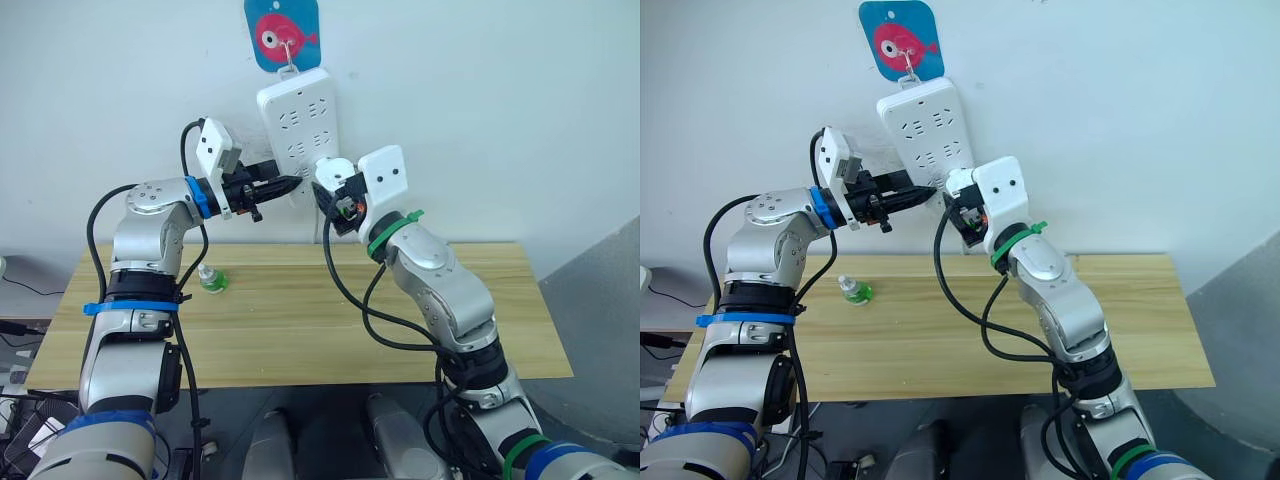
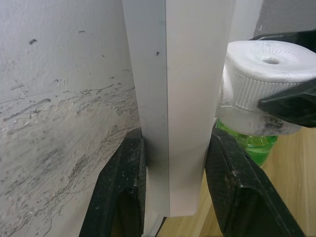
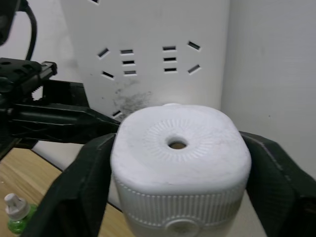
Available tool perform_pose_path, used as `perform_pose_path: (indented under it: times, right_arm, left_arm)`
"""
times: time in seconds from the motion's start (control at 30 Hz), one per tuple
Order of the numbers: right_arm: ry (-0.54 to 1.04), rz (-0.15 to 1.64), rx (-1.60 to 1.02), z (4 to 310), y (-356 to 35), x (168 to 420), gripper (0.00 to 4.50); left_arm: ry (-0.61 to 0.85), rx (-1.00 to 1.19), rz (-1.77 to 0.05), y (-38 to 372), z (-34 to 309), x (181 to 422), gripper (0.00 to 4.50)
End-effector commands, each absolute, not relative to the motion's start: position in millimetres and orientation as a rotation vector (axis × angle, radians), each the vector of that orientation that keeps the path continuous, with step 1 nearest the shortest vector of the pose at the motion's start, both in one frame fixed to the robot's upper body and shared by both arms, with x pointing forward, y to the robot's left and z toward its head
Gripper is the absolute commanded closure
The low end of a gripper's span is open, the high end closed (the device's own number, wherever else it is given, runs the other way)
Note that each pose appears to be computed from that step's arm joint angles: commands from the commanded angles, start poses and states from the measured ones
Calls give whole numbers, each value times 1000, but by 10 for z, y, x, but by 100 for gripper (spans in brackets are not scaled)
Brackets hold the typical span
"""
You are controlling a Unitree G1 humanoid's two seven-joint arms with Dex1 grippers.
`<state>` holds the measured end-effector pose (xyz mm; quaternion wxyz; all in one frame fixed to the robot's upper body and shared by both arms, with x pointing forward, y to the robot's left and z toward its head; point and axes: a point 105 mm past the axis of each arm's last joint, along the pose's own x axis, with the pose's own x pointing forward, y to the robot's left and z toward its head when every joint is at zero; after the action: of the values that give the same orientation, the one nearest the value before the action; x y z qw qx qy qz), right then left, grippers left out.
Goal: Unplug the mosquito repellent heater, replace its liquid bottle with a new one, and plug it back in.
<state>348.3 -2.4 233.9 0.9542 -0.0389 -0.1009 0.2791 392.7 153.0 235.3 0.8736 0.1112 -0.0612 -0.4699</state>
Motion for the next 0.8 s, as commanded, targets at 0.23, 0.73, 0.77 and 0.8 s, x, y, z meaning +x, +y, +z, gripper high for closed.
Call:
perform_pose_path:
  times: [0.23,0.73,0.77,0.8]
  right_arm:
    - [-273,564,-65,2520,-145,3311,155]
    - [-191,572,-51,2458,-478,3027,155]
    - [-190,567,-48,2457,-494,3034,155]
    - [-188,561,-42,2457,-510,3043,155]
  left_arm:
    - [-120,278,-940,1566,2320,3956,318]
    - [-127,347,-812,1874,2154,3922,283]
    - [-125,361,-800,1906,2127,3902,244]
    - [-122,392,-814,1920,2080,3848,218]
